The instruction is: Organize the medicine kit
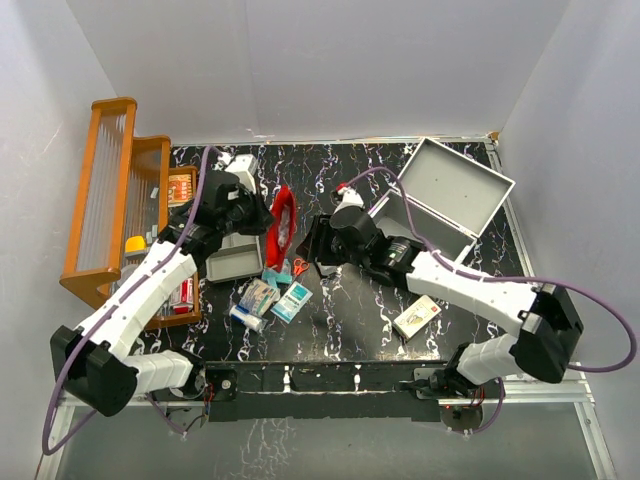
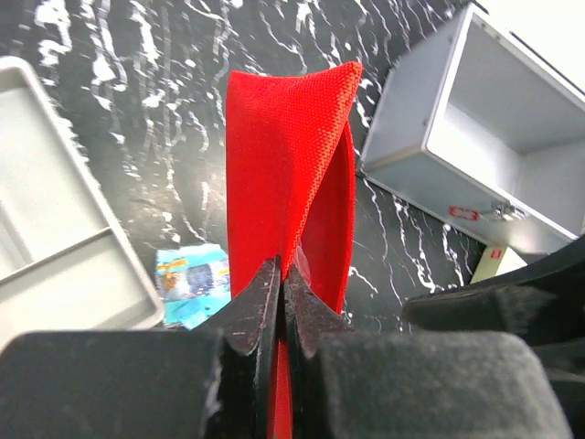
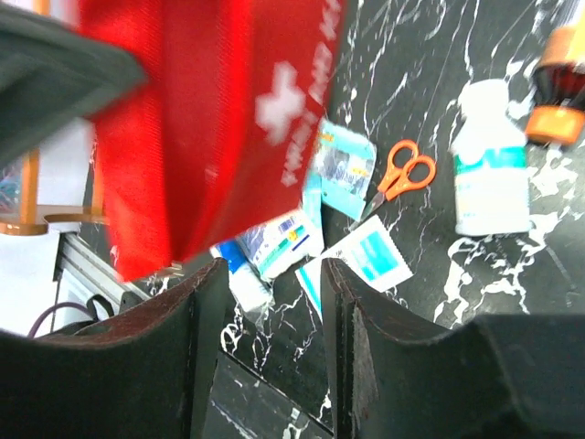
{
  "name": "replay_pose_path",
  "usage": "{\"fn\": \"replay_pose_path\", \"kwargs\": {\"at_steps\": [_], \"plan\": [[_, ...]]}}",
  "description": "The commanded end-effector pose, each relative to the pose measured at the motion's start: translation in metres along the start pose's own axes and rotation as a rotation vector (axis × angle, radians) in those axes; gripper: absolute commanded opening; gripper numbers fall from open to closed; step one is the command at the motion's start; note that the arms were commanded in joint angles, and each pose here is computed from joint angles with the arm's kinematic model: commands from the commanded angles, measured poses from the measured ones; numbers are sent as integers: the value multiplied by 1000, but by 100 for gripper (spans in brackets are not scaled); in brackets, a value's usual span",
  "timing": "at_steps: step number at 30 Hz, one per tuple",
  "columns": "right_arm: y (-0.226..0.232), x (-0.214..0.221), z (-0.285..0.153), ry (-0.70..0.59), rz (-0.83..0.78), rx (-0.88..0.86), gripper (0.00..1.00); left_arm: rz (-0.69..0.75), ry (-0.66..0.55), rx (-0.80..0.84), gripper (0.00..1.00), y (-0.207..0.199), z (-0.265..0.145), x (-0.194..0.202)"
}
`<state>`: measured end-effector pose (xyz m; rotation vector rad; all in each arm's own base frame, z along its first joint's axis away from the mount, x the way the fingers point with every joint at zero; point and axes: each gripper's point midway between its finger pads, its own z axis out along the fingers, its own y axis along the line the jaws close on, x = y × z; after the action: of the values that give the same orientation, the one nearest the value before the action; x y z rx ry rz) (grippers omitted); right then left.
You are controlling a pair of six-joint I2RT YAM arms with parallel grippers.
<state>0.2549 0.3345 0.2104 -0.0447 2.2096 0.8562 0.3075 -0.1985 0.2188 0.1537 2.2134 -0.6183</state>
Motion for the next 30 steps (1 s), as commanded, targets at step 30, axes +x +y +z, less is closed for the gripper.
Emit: {"fn": "replay_pose_path", "kwargs": {"at_steps": [30], "plan": [[5,149,116,288,390,114,44,-33,-237,-375,0,46,-96,-75]]}}
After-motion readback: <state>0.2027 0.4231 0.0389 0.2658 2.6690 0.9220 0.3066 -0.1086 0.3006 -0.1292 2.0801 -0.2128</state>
